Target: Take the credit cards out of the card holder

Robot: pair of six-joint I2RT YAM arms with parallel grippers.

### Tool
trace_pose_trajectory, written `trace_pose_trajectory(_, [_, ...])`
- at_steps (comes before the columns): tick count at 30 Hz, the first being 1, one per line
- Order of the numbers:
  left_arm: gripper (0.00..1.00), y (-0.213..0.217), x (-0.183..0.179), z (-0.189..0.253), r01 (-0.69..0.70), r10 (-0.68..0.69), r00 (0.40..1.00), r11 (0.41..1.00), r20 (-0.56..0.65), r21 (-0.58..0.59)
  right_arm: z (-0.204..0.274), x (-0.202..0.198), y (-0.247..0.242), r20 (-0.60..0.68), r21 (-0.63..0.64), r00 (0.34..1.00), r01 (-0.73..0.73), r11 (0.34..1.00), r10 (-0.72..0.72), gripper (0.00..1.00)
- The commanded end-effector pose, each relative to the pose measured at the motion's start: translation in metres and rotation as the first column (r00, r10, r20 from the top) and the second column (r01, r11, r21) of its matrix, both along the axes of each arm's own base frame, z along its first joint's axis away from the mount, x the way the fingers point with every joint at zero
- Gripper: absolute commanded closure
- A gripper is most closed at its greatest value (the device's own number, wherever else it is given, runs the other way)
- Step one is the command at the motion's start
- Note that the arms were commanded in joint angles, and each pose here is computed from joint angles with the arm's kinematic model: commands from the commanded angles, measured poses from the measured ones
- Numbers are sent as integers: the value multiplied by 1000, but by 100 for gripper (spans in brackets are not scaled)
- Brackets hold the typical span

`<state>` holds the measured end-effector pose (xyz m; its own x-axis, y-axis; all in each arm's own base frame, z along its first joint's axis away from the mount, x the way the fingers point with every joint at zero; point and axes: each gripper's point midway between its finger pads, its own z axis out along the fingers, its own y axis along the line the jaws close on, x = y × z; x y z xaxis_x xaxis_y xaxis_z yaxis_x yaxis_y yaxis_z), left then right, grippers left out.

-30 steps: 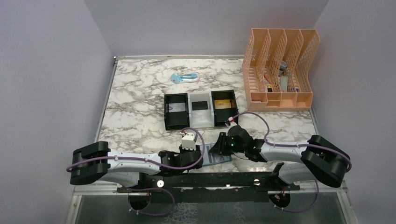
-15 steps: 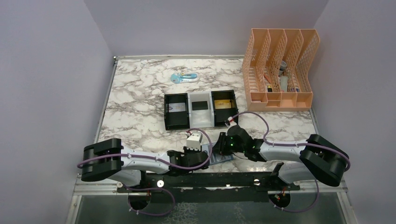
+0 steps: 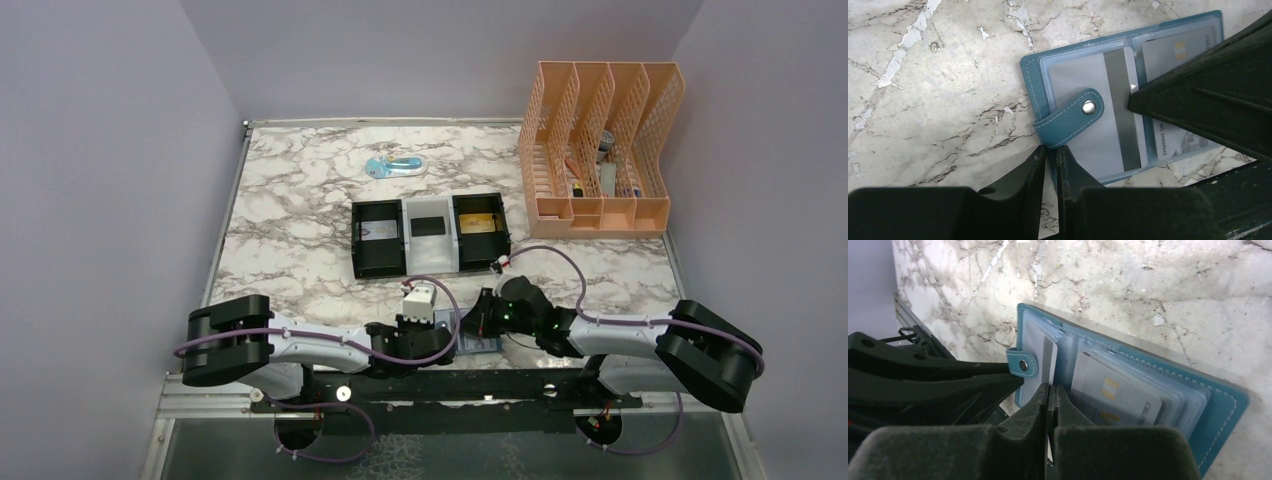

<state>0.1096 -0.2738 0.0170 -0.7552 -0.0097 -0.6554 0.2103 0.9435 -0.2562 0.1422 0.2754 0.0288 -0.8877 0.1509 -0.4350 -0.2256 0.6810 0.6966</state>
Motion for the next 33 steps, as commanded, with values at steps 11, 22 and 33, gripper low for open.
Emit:
trace_pose_trajectory(11, [86, 33, -5, -20, -44, 46, 999, 995, -20, 91, 22, -6, -1, 71, 26, 993, -100, 995, 98, 99])
trace_pose_trajectory(22, [84, 35, -5, -11, -47, 48, 999, 997, -14, 54, 17, -2, -4, 41, 21, 996, -78, 997, 77, 99])
trace_pose_trajectory(33, [60, 9, -6, 53, 62, -56, 997, 992, 57, -112, -4, 0, -4, -38, -22, 999, -35, 999, 34, 99])
